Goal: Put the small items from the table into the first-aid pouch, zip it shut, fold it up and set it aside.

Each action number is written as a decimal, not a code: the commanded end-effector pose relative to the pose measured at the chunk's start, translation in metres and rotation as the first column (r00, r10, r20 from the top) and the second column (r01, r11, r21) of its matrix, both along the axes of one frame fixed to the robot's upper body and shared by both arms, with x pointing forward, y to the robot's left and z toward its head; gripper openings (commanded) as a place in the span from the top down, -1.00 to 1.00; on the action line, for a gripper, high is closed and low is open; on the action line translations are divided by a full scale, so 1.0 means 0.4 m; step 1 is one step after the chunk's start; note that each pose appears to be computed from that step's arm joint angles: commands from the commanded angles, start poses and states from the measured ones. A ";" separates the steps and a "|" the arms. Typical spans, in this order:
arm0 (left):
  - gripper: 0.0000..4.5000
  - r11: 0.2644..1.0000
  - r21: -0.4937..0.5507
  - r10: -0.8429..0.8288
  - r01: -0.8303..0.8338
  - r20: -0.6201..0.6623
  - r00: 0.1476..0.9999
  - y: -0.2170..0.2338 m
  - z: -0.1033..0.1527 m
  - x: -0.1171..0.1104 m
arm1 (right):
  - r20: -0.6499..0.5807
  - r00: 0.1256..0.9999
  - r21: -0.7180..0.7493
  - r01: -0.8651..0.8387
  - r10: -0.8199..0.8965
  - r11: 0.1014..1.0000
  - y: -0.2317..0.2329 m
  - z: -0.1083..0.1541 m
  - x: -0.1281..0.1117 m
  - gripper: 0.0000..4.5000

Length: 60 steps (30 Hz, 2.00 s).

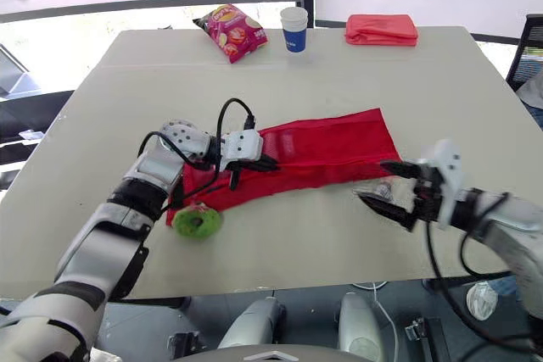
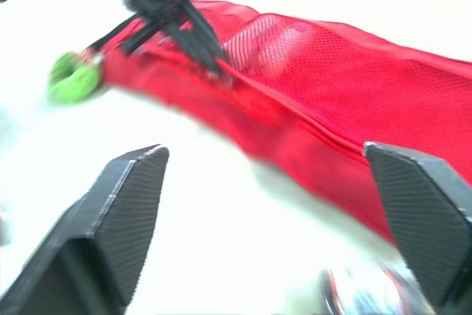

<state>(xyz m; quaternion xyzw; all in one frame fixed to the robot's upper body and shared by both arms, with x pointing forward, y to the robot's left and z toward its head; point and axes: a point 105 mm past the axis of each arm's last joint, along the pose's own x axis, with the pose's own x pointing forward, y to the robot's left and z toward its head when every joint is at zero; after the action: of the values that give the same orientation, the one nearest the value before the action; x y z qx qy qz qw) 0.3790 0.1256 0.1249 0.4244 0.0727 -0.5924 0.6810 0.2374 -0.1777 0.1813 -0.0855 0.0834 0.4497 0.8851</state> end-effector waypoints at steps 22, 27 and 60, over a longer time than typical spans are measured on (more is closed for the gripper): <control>-0.71 0.870 -0.281 0.425 -0.406 0.009 0.905 -0.092 0.059 0.019 | 0.127 0.988 -0.106 0.095 -0.082 0.990 -0.057 0.100 -0.080 -1.00; -0.20 0.892 -0.286 0.374 -0.351 0.031 0.927 -0.126 0.054 0.035 | 0.142 0.985 -0.110 0.110 -0.094 0.988 -0.063 0.103 -0.077 -1.00; 0.99 0.928 -0.310 0.212 -0.208 -0.022 0.977 -0.155 0.036 -0.023 | -0.158 0.853 -0.263 0.449 -0.497 0.854 -0.267 -0.058 -0.232 -1.00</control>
<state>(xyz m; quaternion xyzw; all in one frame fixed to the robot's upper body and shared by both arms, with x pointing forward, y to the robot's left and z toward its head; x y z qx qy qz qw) 0.3681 0.0679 0.1235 0.3023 0.0488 -0.5180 0.7987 0.1442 -0.2804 0.1487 -0.0700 0.2604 0.2072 0.9404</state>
